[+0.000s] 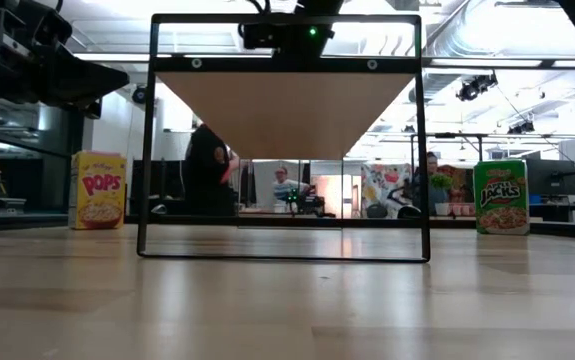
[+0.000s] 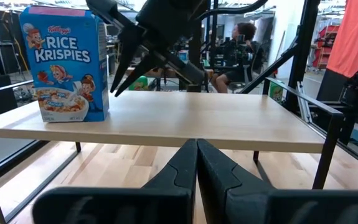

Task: Stack cereal on shelf
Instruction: Put the blue cereal box on the shelf

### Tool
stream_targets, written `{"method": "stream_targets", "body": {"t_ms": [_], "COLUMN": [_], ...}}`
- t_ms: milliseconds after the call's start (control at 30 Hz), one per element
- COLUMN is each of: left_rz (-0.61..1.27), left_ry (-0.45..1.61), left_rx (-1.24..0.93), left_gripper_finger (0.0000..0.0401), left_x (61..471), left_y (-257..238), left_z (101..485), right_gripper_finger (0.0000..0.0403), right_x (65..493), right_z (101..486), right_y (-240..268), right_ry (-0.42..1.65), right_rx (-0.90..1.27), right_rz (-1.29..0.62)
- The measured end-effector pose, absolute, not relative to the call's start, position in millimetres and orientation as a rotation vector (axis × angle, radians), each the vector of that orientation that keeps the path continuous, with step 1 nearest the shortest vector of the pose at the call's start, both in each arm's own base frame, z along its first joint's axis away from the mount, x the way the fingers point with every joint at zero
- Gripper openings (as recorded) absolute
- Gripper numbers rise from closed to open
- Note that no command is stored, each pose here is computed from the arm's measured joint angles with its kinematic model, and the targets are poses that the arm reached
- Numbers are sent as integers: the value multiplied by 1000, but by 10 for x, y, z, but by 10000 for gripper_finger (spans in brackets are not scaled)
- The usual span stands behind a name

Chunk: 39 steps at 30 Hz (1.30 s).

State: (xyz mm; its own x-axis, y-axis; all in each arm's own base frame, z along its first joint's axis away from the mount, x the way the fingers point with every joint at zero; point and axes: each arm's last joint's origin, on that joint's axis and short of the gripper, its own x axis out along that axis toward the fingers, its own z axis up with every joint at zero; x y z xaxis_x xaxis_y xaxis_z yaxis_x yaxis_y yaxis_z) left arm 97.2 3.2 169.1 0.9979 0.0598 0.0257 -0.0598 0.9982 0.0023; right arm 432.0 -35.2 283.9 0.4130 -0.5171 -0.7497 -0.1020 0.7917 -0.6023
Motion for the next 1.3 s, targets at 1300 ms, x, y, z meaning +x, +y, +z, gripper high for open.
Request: {"method": "stream_targets", "body": {"t_ms": [1300], "left_rz": [60], "left_ry": [-26], "left_rx": [3], "left_gripper_finger": [3], "left_x": [972], "left_y": [32], "left_z": [1692], "right_gripper_finger": [0], "right_x": [4486], "right_z": [2995], "right_y": [-686], "right_ry": [913], "right_rx": [-658], "right_rz": [-357]}}
